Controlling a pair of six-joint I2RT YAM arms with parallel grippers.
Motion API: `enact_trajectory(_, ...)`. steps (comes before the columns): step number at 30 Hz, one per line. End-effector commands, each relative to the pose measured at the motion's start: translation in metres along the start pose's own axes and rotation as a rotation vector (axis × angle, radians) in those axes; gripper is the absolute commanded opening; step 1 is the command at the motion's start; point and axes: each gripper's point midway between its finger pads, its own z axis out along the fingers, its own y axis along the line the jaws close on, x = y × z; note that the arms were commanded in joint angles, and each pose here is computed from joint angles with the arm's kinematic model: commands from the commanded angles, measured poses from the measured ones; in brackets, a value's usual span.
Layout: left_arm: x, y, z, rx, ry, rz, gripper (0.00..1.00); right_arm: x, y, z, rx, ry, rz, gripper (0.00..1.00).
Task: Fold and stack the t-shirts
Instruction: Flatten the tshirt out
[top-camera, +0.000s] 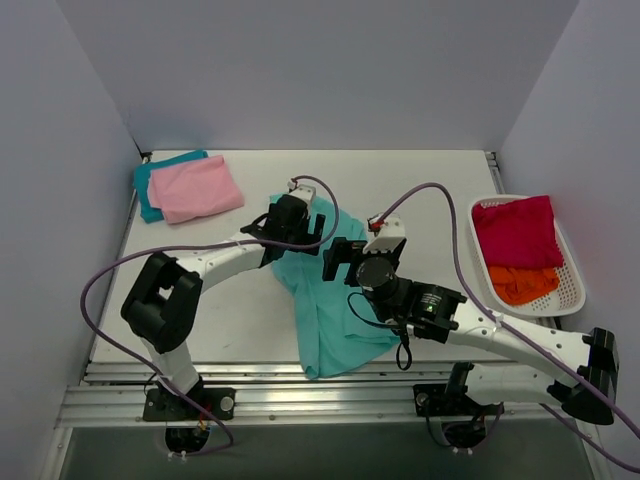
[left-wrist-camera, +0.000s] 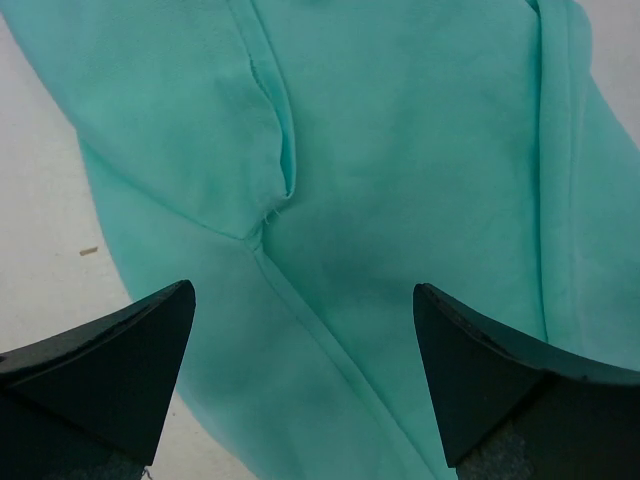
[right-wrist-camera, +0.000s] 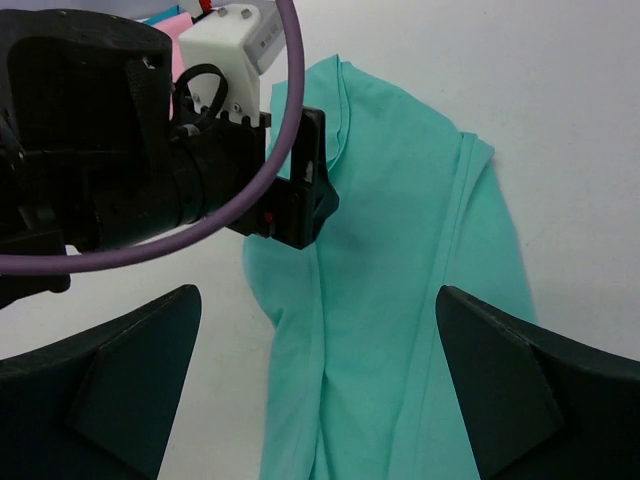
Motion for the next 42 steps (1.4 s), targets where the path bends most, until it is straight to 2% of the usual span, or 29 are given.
enact_trajectory(1, -0.029, -0.016, 0.001, 0.016, -0.062, -0.008, 1.00, 0.000, -0.007, 0.004, 0.018, 0.000, 0.014, 1.00)
enact_trajectory(5, -0.012, -0.018, 0.029, -0.016, -0.026, 0.035, 1.00, 0.003, -0.008, 0.008, 0.015, 0.012, 0.019, 1.00)
enact_trajectory(13, -0.018, -0.011, 0.064, -0.114, -0.013, 0.084, 1.00, 0.003, -0.016, 0.010, 0.037, 0.010, 0.014, 1.00)
enact_trajectory(22, -0.048, -0.005, 0.065, -0.139, -0.065, 0.087, 1.00, 0.013, -0.018, 0.020, 0.045, 0.040, -0.003, 1.00)
enact_trajectory(28, -0.062, 0.018, 0.071, -0.164, -0.069, 0.051, 1.00, 0.013, -0.023, 0.022, 0.055, 0.041, -0.007, 1.00)
enact_trajectory(30, -0.061, 0.028, 0.074, -0.173, -0.061, 0.038, 1.00, 0.014, -0.024, 0.024, 0.058, 0.043, -0.007, 1.00)
enact_trajectory(33, -0.056, 0.035, 0.075, -0.185, -0.045, 0.031, 0.93, 0.015, -0.027, 0.026, 0.067, 0.048, -0.010, 1.00)
enact_trajectory(42, -0.025, 0.037, 0.078, -0.169, 0.001, 0.033, 0.88, 0.020, -0.029, 0.031, 0.072, 0.063, -0.009, 1.00)
